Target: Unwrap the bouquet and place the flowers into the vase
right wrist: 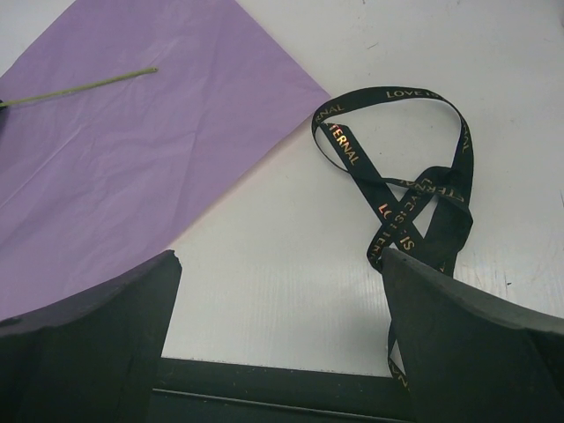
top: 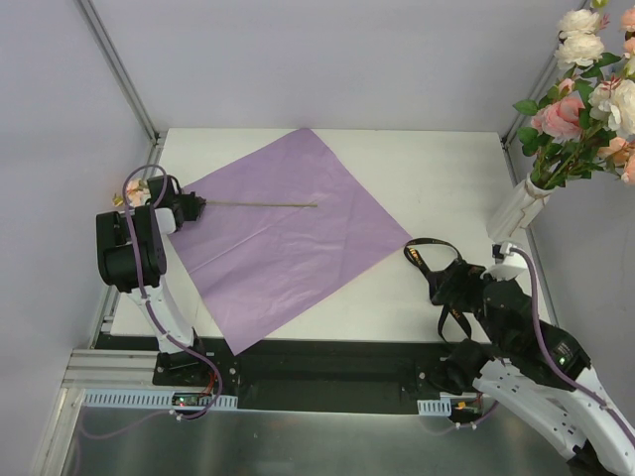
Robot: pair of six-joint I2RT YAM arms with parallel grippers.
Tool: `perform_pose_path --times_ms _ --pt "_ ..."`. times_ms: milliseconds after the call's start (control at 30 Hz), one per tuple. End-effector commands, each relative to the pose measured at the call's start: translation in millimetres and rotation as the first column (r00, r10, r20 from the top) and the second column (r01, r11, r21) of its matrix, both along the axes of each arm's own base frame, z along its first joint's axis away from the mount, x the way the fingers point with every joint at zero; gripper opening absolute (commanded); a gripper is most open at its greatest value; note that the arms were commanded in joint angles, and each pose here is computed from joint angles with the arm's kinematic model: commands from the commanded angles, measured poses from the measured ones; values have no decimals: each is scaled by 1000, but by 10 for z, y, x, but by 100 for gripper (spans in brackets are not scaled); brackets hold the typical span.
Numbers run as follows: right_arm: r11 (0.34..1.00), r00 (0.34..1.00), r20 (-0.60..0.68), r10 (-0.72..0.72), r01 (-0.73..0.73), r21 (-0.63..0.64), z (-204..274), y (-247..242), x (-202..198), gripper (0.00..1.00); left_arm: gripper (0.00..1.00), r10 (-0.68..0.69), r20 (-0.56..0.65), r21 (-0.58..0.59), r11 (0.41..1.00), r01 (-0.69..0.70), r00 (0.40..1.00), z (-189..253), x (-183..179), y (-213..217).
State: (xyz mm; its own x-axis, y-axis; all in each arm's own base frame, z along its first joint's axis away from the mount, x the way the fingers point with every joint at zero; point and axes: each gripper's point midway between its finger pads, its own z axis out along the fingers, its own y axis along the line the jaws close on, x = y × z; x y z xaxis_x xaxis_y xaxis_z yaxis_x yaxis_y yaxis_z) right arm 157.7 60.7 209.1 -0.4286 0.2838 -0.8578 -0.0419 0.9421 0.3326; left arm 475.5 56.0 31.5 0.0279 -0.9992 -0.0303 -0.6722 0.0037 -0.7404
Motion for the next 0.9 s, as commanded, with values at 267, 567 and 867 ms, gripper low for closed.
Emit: perform_pose_path --times_ms 267,567,867 --pt "999 999 20 -41 41 2 151 -1 90 99 0 -235 398 202 965 165 887 1767 -9 -427" --pt "997 1000 11 12 -11 -71 252 128 188 99 0 -771 467 591 636 495 433 2727 -715 -2067" --pt "901 905 -27 426 -426 -75 538 1000 201 98 0 -940 238 801 49 597 -243 2617 -1633 -3382"
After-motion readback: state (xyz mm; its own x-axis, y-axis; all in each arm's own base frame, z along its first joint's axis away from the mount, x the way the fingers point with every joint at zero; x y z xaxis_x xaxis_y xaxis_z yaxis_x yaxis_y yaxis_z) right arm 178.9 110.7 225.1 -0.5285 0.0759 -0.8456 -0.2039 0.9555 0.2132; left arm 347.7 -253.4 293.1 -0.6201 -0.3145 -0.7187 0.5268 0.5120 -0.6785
